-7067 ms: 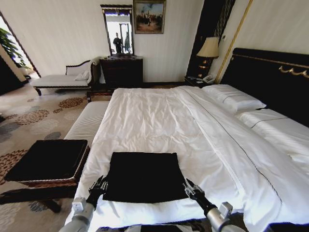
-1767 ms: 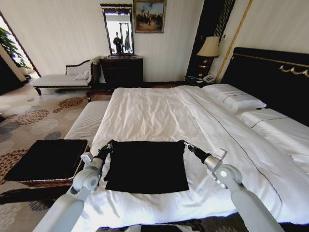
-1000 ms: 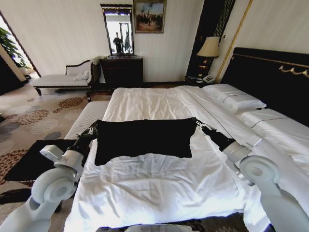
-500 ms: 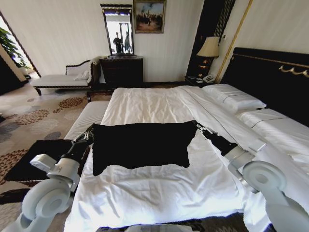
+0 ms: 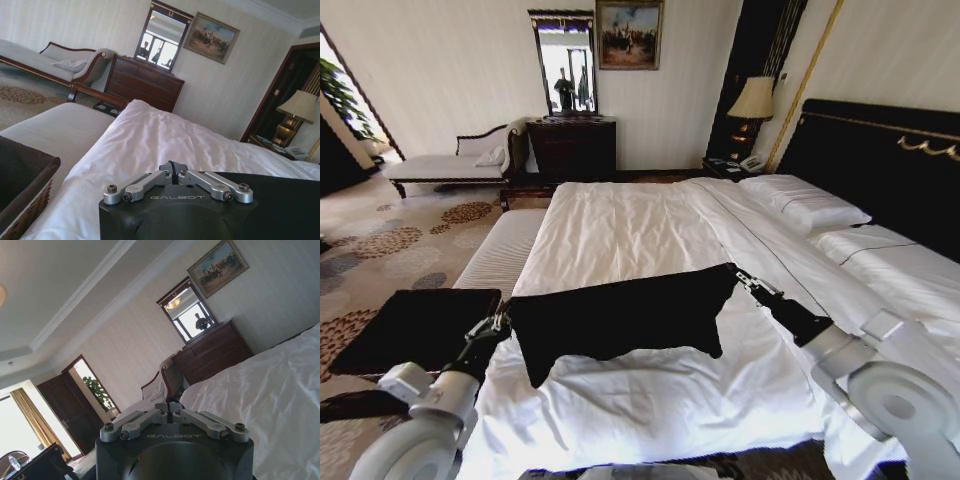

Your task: Fold the clothes on the bed and place them into the basket.

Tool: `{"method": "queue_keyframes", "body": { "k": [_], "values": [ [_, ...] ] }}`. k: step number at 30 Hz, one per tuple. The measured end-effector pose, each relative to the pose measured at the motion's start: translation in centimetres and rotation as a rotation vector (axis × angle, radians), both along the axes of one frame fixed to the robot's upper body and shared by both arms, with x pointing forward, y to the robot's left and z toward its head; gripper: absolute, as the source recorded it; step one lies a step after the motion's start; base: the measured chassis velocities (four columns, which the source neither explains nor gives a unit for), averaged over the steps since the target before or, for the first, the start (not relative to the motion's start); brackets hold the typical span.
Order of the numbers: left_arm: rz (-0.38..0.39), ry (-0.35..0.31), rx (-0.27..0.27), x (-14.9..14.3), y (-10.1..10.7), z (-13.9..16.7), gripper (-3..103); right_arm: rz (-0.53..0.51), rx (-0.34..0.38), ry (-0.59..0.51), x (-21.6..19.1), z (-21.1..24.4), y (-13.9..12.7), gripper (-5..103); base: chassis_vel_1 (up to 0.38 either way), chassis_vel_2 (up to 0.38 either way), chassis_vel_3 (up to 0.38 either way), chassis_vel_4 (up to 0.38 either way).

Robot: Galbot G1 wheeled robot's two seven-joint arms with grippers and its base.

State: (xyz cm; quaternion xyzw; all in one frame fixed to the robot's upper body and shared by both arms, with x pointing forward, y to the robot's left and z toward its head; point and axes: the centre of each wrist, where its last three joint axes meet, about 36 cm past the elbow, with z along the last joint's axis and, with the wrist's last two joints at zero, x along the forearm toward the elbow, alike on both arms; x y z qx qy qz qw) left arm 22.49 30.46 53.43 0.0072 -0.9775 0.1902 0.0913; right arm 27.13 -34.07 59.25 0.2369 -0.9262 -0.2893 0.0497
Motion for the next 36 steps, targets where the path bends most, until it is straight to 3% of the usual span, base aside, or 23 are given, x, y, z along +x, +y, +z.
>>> {"method": "queue_keyframes", "body": {
  "k": [4, 7, 13, 15, 18, 21, 25, 32, 36],
  "values": [
    [-0.011, -0.016, -0.012, 1.0, -0.6, 0.4, 1, 0.016, 0.006, -0.008, -0.2, 0.7, 0.8, 0, 0.0, 0.0, 0.0, 0.0],
    [-0.05, -0.081, -0.037, 3.0, -1.6, 1.6, 1, 0.023, 0.021, 0.002, 1.0, 0.5, 1.2, 0, 0.0, 0.0, 0.0, 0.0],
    [-0.062, -0.105, -0.045, 3.7, -1.5, 2.3, 1, -0.002, 0.008, 0.034, 1.4, -0.5, 0.6, 0, 0.0, 0.0, 0.0, 0.0],
    [-0.057, -0.105, -0.038, 3.6, -1.4, 2.3, 1, -0.011, -0.01, 0.031, 1.3, -0.6, 0.5, 0, 0.0, 0.0, 0.0, 0.0],
    [-0.046, -0.094, 0.037, 3.2, -1.1, 2.1, 1, -0.036, -0.081, 0.004, 0.9, -0.7, 0.5, 0, 0.0, 0.0, 0.0, 0.0],
    [-0.04, -0.066, 0.077, 2.7, -0.6, 1.8, 1, -0.039, -0.141, -0.023, -0.3, -0.2, 1.0, 0, 0.0, 0.0, 0.0, 0.0],
    [-0.016, -0.032, 0.115, 1.9, 0.8, 2.0, 1, -0.076, -0.174, 0.015, -1.7, -0.3, 0.3, 0, 0.0, 0.0, 0.0, 0.0],
    [0.005, -0.037, 0.122, 1.4, 2.0, 2.4, 1, -0.125, -0.181, 0.094, -2.8, -0.7, -0.5, 0, 0.0, 0.0, 0.0, 0.0],
    [-0.042, -0.104, 0.106, 3.2, 1.5, 3.9, 1, -0.144, -0.178, 0.097, -2.6, -0.1, -0.7, 0, 0.0, 0.0, 0.0, 0.0]
  ]
}}
